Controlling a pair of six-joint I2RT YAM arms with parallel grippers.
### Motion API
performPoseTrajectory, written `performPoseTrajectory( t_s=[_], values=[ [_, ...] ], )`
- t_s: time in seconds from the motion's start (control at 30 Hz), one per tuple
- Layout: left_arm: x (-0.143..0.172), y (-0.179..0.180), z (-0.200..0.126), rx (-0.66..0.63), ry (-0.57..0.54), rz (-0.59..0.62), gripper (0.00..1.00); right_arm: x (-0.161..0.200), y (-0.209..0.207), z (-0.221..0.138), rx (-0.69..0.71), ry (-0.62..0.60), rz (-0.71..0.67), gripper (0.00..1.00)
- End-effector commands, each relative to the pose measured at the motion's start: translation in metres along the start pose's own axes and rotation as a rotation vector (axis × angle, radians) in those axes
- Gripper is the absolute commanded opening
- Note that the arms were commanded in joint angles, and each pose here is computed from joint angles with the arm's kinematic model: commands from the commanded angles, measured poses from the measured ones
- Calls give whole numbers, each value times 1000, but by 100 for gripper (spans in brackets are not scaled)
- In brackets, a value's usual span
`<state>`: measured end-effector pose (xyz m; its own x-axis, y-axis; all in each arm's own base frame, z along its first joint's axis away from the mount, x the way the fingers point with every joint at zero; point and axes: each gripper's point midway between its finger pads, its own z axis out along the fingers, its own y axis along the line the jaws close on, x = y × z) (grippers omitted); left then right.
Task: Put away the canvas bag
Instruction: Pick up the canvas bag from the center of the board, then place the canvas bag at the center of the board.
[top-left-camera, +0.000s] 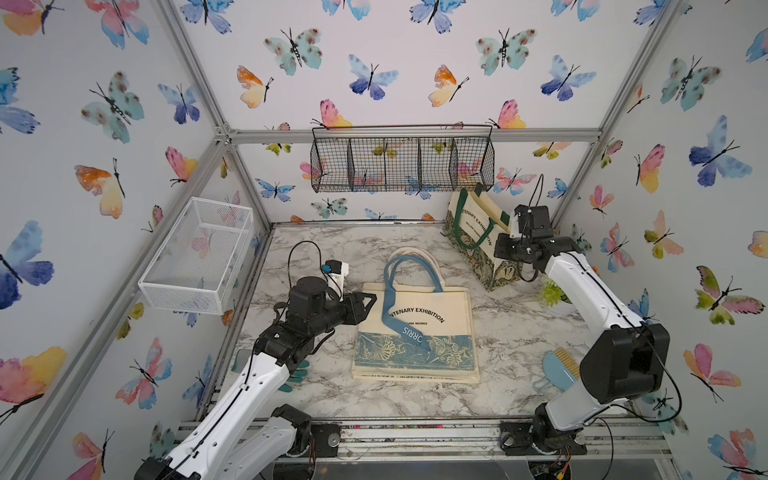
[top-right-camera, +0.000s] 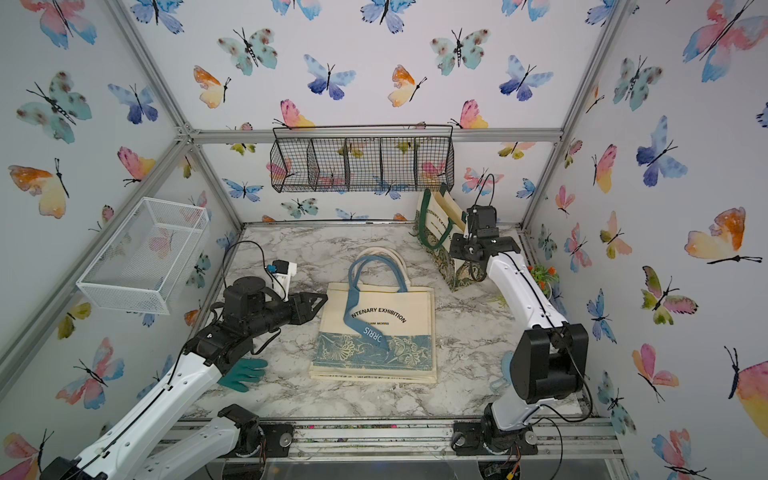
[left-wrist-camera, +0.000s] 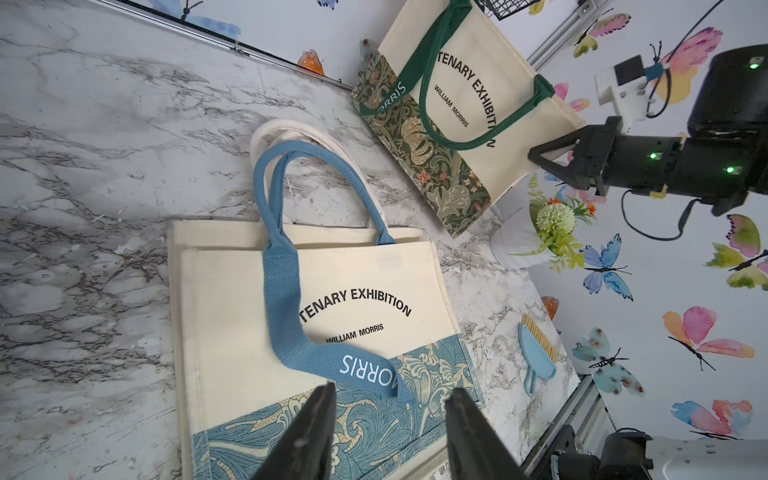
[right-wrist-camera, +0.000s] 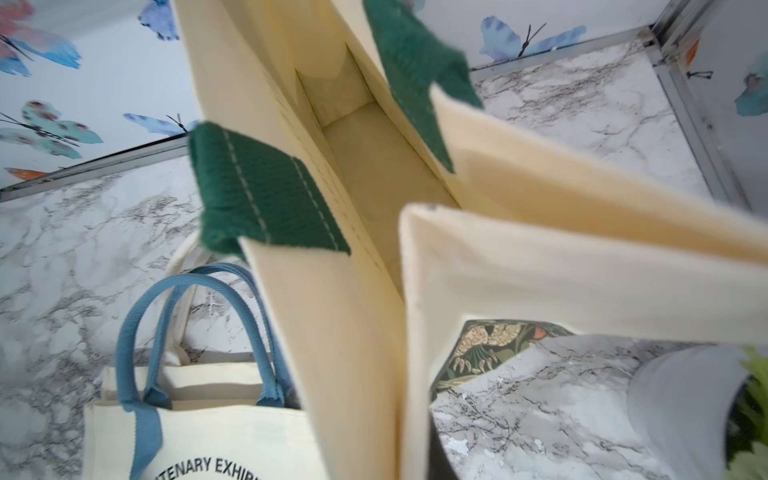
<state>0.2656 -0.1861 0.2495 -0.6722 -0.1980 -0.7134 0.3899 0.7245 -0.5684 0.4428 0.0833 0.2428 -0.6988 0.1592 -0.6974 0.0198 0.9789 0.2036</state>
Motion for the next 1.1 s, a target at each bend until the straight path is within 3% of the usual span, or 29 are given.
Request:
performPoseTrajectory(
  t_s=[0.0,0.23,0.57,0.93,1.07],
  values=[
    [-3,-8,-2,32,9,17,46,-24,16,-41,-76,-87,1,2],
    [-11,-12,0,55,-16,7,45,-13,31,-84,-178,-69,-1,2],
    [-22,-15,3,60,-39,5,45,-23,52,-171,-325,-180,-10,1],
    [-48,-8,-8,-26,-85,35,48,5,75,-203,-523,-174,-9,1],
    [-52,-3,-11,-28,-93,22,49,14,92,-216,-657,-159,-7,1]
  ],
)
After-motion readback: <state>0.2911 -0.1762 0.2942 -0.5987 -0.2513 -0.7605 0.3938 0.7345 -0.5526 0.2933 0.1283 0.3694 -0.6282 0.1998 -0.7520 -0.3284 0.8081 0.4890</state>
